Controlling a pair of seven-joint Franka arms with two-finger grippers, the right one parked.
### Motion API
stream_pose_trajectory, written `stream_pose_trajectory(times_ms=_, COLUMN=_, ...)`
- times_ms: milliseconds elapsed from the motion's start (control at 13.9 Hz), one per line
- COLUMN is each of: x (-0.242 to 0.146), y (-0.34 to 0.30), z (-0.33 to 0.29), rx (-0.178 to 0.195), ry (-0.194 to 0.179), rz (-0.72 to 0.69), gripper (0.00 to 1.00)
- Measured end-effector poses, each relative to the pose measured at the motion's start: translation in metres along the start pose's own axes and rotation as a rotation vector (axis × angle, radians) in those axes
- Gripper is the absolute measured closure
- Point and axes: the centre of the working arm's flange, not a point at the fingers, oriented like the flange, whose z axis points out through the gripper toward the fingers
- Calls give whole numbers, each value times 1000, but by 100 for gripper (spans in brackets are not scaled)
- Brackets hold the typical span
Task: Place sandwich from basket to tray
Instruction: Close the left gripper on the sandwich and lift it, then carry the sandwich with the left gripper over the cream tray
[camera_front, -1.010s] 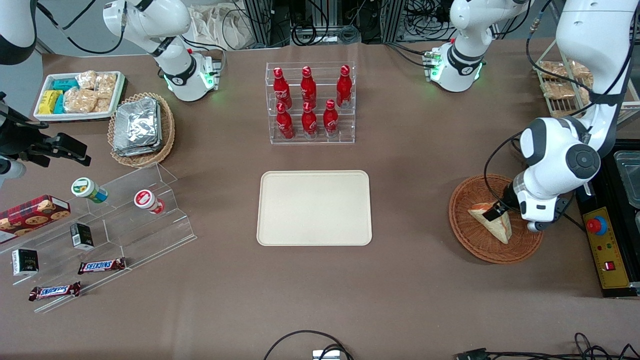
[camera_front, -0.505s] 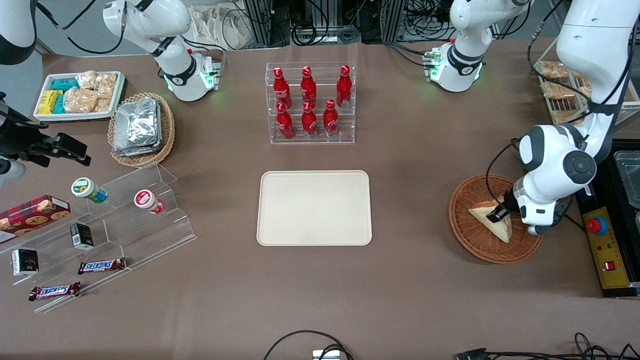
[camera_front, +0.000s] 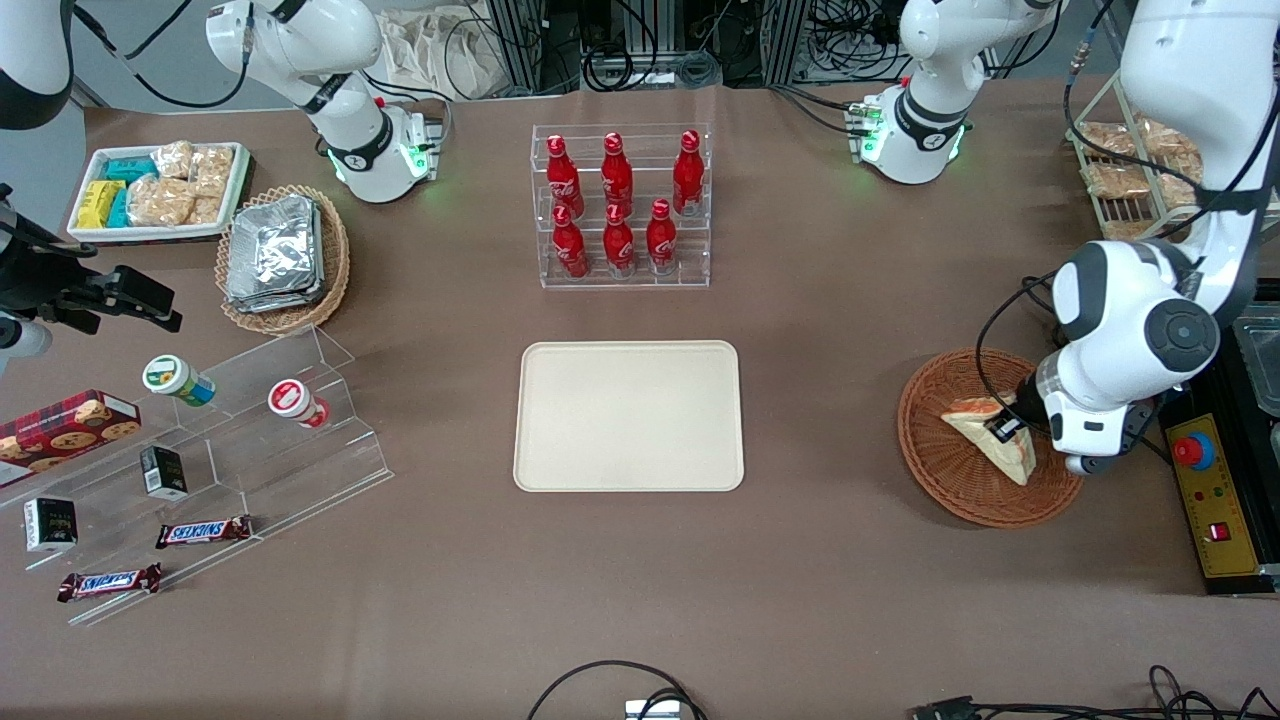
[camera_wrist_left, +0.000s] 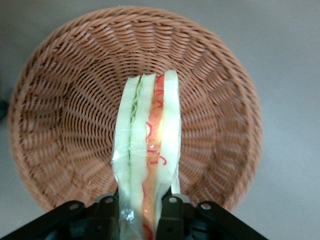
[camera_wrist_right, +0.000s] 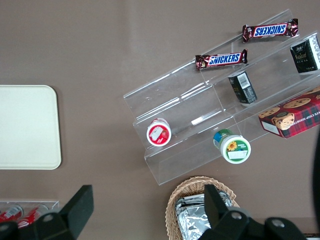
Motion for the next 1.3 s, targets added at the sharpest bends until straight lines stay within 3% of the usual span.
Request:
stream_pose_trajectory(times_ms=216, x=-21, y=51, z=-96, rx=26, ry=2, rz=102, gripper=81)
stream_pose_trajectory(times_ms=433, x=-65, y=109, z=-162, rx=0, ry=52, rz=219, gripper=81)
stream_pose_trajectory(times_ms=505, x=-84, y=128, z=-164, rx=9, ry=65, rz=268, gripper=81)
stream_pose_trajectory(times_ms=722, x=-152, y=191, z=-121, rx=60, ry=43, rz=438, gripper=81)
stream_pose_trajectory(times_ms=1010, x=-222, y=268, z=-55, rx=51, ry=-13, rz=597, gripper=81)
stream_pose_trajectory(times_ms=1299, x=-255, y=312, z=20, rx=60, ry=5, rz=705, gripper=81)
